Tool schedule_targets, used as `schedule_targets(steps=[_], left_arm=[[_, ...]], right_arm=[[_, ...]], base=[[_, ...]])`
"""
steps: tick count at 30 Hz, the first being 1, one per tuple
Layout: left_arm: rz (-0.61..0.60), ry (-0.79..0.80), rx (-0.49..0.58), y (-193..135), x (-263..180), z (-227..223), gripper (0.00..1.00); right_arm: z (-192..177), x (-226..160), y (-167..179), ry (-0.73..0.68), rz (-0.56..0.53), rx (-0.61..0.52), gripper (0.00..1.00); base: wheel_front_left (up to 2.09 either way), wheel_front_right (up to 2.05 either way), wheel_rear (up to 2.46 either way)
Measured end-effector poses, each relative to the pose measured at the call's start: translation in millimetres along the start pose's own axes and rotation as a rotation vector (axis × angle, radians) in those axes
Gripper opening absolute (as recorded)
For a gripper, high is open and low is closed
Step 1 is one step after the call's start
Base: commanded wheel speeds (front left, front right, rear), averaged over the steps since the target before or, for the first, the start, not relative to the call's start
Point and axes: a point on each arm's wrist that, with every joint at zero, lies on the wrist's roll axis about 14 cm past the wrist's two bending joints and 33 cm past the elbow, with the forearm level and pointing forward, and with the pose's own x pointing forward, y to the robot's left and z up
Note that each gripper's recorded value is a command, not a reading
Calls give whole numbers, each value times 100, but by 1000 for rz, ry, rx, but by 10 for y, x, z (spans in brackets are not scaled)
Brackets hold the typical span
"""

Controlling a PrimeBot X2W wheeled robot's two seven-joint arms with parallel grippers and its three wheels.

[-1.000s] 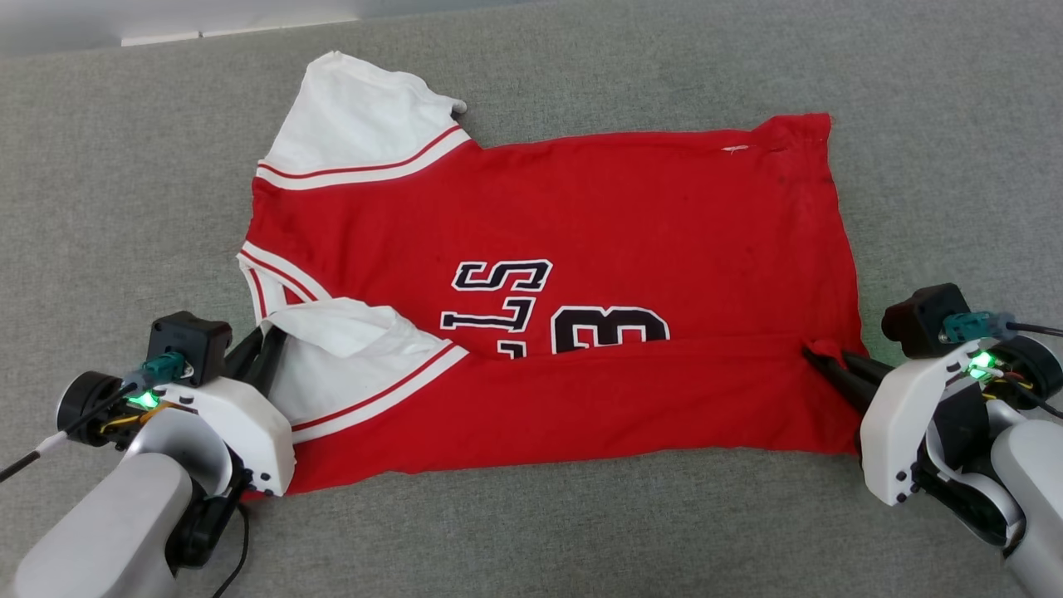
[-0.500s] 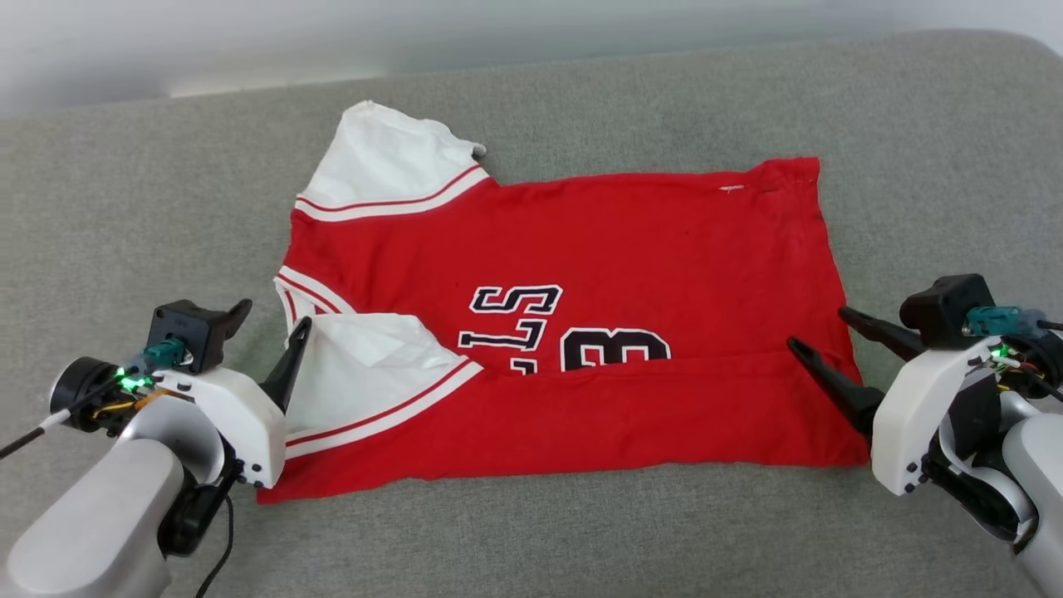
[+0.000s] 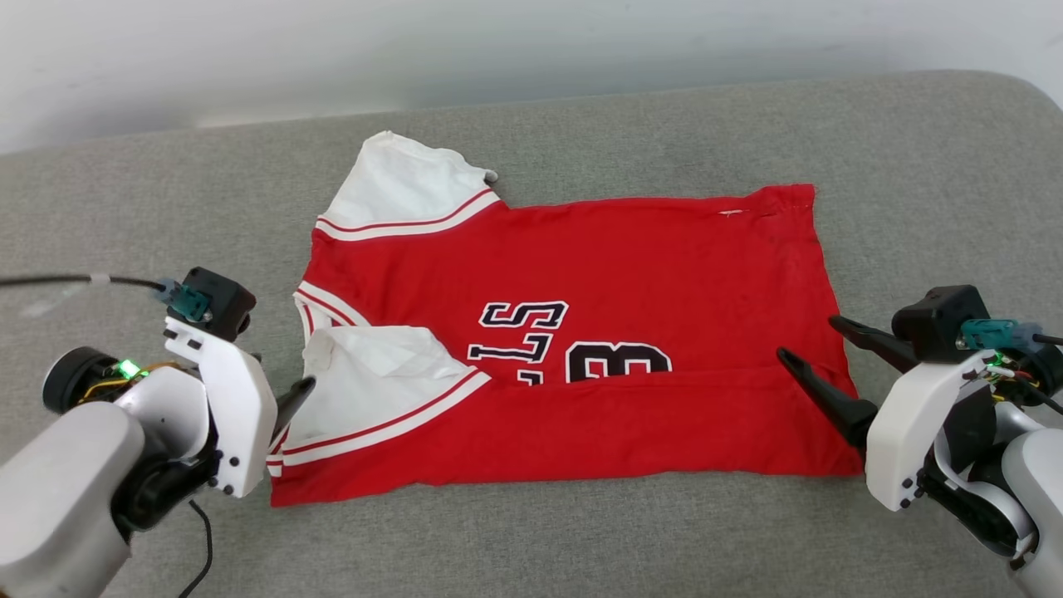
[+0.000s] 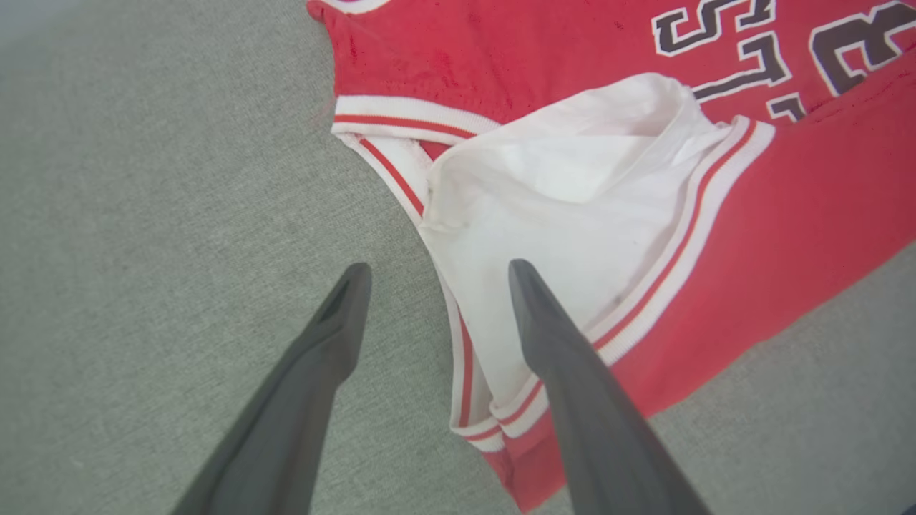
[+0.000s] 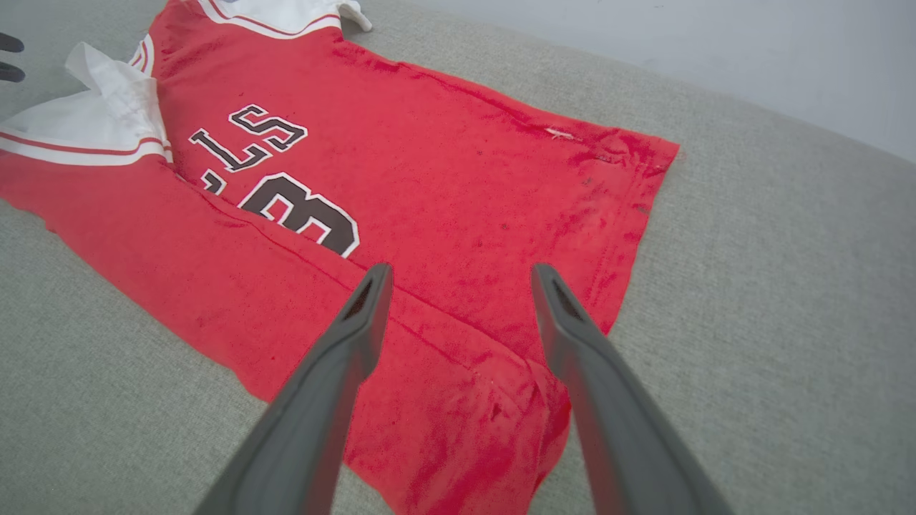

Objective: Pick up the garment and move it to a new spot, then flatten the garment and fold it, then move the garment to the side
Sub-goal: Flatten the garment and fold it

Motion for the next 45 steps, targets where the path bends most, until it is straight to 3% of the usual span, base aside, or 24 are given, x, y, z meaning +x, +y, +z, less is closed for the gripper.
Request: schedule_targets(steps=[8,18,19,20,21,28,35,38,45], left_arm=[[-94,362,-74,-62,-30,-469,100],[-149,506,-139,-183,73,-781,100],[-158,520,-140,-202,69,-805,86],[-163,521,-137,-210,70,-805,31],[-163,520,-136,-211,71,-806,0],[-180,482,-119,-279,15,-709,0],[-181,406,-81,-259,-109,-474,0],[-195,389,-67,-300,-132,-425,0],[-213,388,-71,-360,-66,-454,0]], right_arm=[[-103,-28,-19,38,-9,19,100],[-216,-1,-87,70,-27,50,100],[-231,-5,-96,74,-30,52,100],[-235,-8,-104,76,-32,53,100],[-220,-11,-118,75,-34,51,100],[29,-127,-304,108,-52,-67,100],[-50,-352,-380,386,-19,-138,100],[-322,-360,-342,554,17,-92,100],[-758,-47,-181,635,54,37,100]], base=[[0,0,0],[0,0,0],[0,0,0],[0,0,0],[0,0,0],[0,0,0],[0,0,0],[0,0,0],[0,0,0]])
